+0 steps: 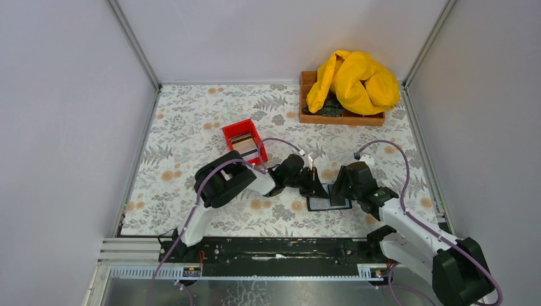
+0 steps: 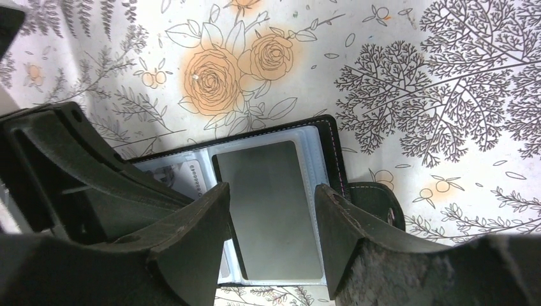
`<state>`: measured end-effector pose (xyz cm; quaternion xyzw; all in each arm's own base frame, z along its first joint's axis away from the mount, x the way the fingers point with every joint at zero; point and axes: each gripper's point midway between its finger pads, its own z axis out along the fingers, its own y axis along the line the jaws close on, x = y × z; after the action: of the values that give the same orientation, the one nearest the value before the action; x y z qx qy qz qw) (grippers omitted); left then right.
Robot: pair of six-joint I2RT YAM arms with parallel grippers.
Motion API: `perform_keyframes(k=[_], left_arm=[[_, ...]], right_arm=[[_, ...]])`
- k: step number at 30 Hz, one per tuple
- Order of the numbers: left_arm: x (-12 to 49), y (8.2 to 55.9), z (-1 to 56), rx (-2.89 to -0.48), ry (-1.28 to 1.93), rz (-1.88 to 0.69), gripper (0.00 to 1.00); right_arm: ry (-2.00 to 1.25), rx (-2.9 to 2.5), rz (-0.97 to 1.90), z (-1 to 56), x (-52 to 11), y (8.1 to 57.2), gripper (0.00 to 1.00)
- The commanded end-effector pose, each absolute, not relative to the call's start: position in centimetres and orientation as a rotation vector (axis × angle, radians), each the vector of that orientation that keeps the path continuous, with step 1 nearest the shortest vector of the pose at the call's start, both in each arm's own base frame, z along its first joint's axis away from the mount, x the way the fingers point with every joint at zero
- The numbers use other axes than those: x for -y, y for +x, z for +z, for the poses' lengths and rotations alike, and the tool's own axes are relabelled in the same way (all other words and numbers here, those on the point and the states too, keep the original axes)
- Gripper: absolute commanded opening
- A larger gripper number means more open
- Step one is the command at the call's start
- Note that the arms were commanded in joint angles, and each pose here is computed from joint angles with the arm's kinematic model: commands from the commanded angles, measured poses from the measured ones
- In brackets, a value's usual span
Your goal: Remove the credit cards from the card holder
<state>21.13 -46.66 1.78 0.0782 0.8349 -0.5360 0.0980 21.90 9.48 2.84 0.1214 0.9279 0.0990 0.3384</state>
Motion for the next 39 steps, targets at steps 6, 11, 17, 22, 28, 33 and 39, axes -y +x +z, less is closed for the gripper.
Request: perform_keyframes(k=[6, 11, 17, 22, 28, 33, 39], left_arm=[[45.2, 20.5, -1.9, -2.6, 0.192, -1.48, 0.0], [45.1, 20.6, -2.0, -2.603, 0.188, -1.481, 0.0], [45.1, 20.6, -1.9, -2.6, 0.19, -1.484, 0.0], [45.1, 20.5, -1.8, -2.6, 0.192, -1.489, 0.0], [45.1, 20.5, -1.9, -2.6, 0.191, -1.489, 0.0], [45.1, 20.5, -2.2, -2.607, 0.187, -1.485, 0.0], [45.2, 20.5, -2.3, -2.61, 0.186, -1.487, 0.0]], right_arm=[[0.317, -2.311, 0.296, 4.6, -9.3, 22.5, 0.59], [0.308, -2.37, 0.275, 3.6, -9.5, 22.3, 0.59], [0.298, -2.399, 0.28, 3.1, -9.8, 22.2, 0.6], [0.291, -2.392, 0.287, 3.4, -9.8, 22.2, 0.6], [0.3, -2.308, 0.319, 4.7, -9.7, 22.5, 0.58], [0.272, -2.32, 0.347, 4.5, -10.2, 22.4, 0.58], [0.239, -2.38, 0.352, 3.7, -10.7, 22.2, 0.59]])
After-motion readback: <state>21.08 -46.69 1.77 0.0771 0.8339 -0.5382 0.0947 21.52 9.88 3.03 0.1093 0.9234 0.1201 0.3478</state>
